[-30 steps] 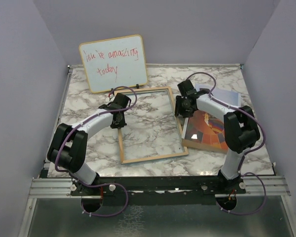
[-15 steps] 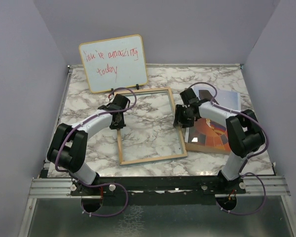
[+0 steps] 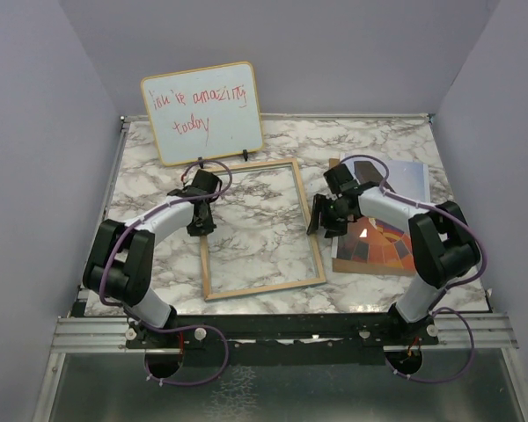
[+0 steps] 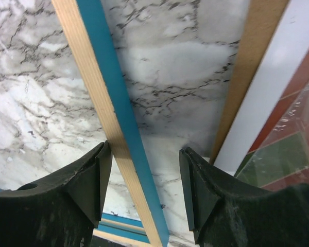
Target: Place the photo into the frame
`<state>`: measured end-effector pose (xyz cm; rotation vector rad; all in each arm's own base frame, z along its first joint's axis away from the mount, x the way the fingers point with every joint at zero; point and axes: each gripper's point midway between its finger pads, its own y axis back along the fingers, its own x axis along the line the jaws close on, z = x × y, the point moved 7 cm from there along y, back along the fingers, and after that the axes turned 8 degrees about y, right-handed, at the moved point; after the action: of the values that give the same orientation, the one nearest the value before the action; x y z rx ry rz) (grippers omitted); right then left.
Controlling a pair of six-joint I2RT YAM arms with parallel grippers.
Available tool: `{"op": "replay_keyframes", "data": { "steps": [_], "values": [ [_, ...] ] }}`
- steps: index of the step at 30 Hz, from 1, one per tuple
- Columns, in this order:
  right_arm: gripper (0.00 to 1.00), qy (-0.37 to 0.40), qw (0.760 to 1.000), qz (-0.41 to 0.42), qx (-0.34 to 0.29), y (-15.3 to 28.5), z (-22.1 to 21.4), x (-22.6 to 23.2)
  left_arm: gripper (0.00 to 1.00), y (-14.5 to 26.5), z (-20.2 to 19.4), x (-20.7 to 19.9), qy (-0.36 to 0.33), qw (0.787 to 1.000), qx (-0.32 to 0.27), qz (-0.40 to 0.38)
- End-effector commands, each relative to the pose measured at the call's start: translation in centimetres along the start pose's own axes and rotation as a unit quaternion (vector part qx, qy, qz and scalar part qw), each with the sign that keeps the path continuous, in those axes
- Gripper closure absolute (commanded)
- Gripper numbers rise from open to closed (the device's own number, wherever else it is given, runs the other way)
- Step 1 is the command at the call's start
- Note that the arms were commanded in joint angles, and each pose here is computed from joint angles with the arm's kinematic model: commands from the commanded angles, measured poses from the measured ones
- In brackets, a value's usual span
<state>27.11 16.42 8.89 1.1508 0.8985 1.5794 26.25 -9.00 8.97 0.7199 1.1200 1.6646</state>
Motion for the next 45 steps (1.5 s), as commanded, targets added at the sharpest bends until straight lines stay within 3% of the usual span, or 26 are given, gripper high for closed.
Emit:
{"op": "replay_keyframes", "data": {
  "steps": [1,3,6,11,15,19,23,32,36,45],
  "values": [
    [0.41,0.006,1.000,0.007,0.020,1.1,-0.3,0.3,0.64,0.5,1.0,2.5,-0.018,0.997,0.000,0.070],
    [0.41,0.003,1.000,0.002,-0.008,2.5,1.0,0.7,0.46,1.2,1.3,2.0,-0.019,0.999,0.002,0.046],
    [0.41,-0.009,0.997,-0.029,-0.065,5.1,3.1,1.0,0.33,3.0,2.0,0.9,-0.012,1.000,-0.001,-0.006],
    [0.38,-0.043,0.982,-0.118,-0.140,8.4,4.9,-0.9,0.23,6.7,3.6,-0.8,0.006,0.996,-0.026,-0.084],
    [0.23,-0.085,0.963,-0.200,-0.157,9.8,5.1,-5.3,0.18,9.2,4.3,-4.5,0.001,0.985,-0.047,-0.166],
    [0.13,-0.155,0.948,-0.236,-0.149,10.9,4.8,-10.5,0.15,11.2,3.8,-10.9,-0.026,0.961,-0.057,-0.269],
    [0.09,-0.211,0.927,-0.274,-0.142,11.6,3.1,-14.3,0.14,11.9,1.8,-17.7,-0.062,0.929,-0.017,-0.363],
    [0.03,-0.330,0.900,-0.264,-0.105,10.9,-2.8,-18.2,0.15,12.3,-4.8,-30.1,-0.178,0.869,0.066,-0.456],
    [0.02,-0.347,0.900,-0.250,-0.083,9.6,-4.5,-18.1,0.16,11.4,-7.8,-32.9,-0.206,0.854,0.097,-0.468],
    [0.02,-0.358,0.914,-0.191,-0.027,7.0,-7.1,-16.8,0.19,7.4,-10.6,-33.8,-0.205,0.859,0.152,-0.445]
  ]
}}
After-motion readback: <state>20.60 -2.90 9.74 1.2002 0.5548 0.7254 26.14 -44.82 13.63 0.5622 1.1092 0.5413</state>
